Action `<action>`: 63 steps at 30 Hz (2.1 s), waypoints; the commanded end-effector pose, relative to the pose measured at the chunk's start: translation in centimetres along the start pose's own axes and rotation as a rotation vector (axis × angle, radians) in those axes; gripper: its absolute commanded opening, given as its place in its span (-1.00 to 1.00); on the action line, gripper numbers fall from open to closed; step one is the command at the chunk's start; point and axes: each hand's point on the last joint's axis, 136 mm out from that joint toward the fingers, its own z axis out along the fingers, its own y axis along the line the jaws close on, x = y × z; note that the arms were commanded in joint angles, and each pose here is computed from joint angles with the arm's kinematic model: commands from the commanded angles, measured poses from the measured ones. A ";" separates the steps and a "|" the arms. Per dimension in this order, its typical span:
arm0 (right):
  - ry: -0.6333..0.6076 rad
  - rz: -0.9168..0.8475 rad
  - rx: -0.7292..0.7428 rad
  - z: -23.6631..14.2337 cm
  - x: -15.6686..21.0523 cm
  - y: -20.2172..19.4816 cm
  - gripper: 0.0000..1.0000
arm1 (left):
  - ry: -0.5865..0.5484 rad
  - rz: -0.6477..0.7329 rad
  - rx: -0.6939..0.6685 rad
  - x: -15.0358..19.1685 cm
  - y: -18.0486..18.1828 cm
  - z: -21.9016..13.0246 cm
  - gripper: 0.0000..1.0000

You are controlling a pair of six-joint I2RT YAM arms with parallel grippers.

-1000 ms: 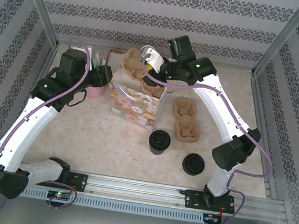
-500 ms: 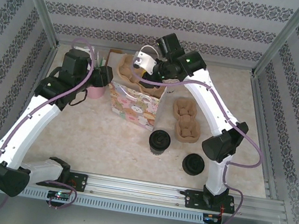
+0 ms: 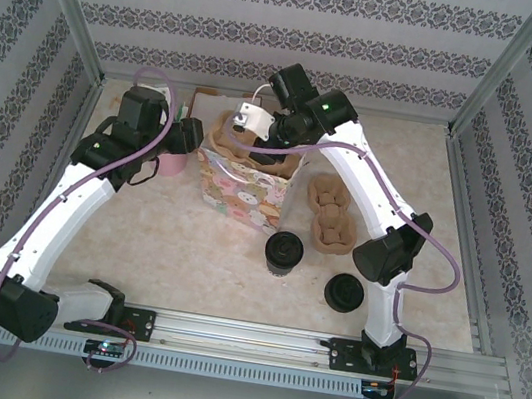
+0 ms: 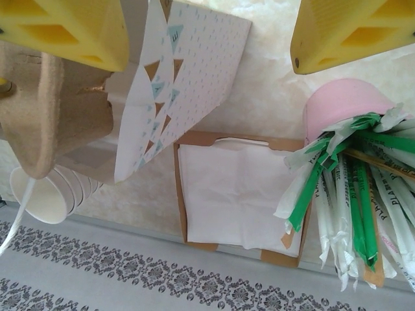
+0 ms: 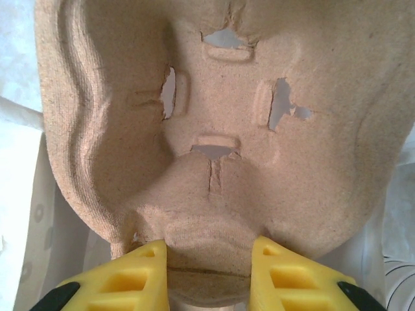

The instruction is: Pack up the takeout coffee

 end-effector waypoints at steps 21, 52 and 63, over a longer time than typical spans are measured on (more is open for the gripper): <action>0.094 -0.027 -0.020 2.0 1.3 0.3 -0.50 | 0.111 -0.036 0.119 0.3 -0.9 2.9 0.40; 0.160 -0.008 0.036 1.3 2.2 -0.2 -0.49 | 0.113 -0.082 0.056 1.1 0.5 4.1 0.29; 0.140 0.012 0.039 0.7 1.9 -0.2 -0.52 | 0.108 -0.101 0.030 1.4 1.1 4.5 0.27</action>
